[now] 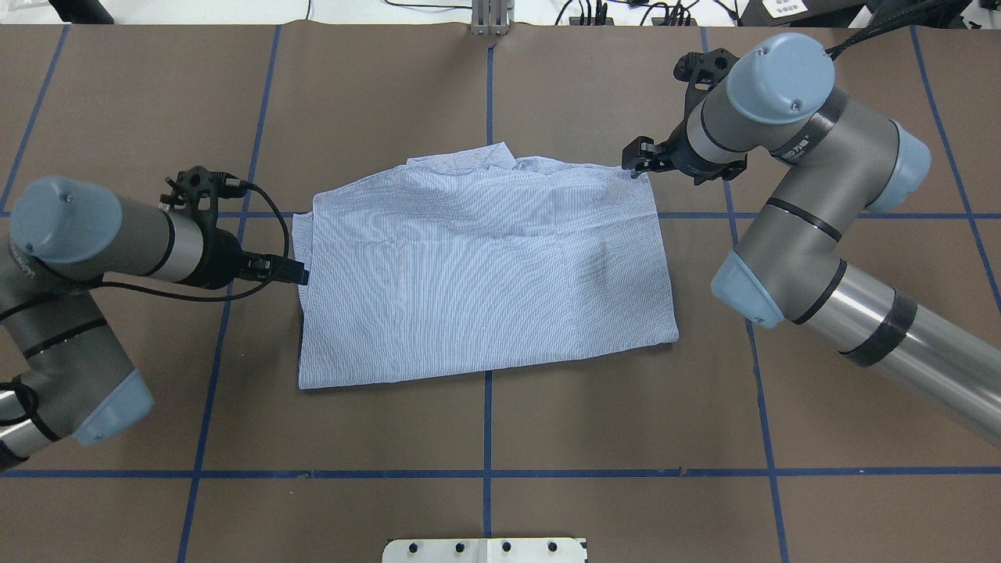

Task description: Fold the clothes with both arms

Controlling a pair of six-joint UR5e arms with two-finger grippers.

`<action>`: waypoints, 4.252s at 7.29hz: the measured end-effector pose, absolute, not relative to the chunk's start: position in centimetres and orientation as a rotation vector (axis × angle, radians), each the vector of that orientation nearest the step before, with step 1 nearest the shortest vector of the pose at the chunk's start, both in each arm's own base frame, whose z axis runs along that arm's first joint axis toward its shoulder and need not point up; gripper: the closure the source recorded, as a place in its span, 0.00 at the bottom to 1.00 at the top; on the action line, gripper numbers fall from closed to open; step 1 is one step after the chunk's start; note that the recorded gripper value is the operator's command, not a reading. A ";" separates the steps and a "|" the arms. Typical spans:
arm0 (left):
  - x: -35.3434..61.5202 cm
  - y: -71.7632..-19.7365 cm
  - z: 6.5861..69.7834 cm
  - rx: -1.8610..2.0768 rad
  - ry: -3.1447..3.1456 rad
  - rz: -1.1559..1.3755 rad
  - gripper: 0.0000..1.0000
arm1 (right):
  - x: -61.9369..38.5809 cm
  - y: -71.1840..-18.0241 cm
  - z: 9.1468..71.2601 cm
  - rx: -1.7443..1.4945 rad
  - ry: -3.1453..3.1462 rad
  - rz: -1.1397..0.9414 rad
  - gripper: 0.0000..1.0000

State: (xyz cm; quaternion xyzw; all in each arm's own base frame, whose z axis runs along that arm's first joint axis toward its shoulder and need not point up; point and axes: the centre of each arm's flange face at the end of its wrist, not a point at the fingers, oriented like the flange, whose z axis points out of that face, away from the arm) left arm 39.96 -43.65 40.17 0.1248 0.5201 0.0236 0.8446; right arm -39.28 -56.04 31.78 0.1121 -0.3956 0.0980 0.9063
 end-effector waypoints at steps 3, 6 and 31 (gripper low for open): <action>43.8 -37.8 38.9 0.192 1.158 0.021 0.00 | -38.9 -55.7 31.4 0.241 -0.824 0.201 0.00; 45.6 -35.3 39.5 0.167 1.145 0.016 0.15 | -38.8 -55.6 31.2 0.244 -0.827 0.204 0.00; 34.2 -66.1 37.4 0.453 0.856 0.153 0.00 | -46.2 -51.0 26.8 0.137 -0.898 0.363 0.05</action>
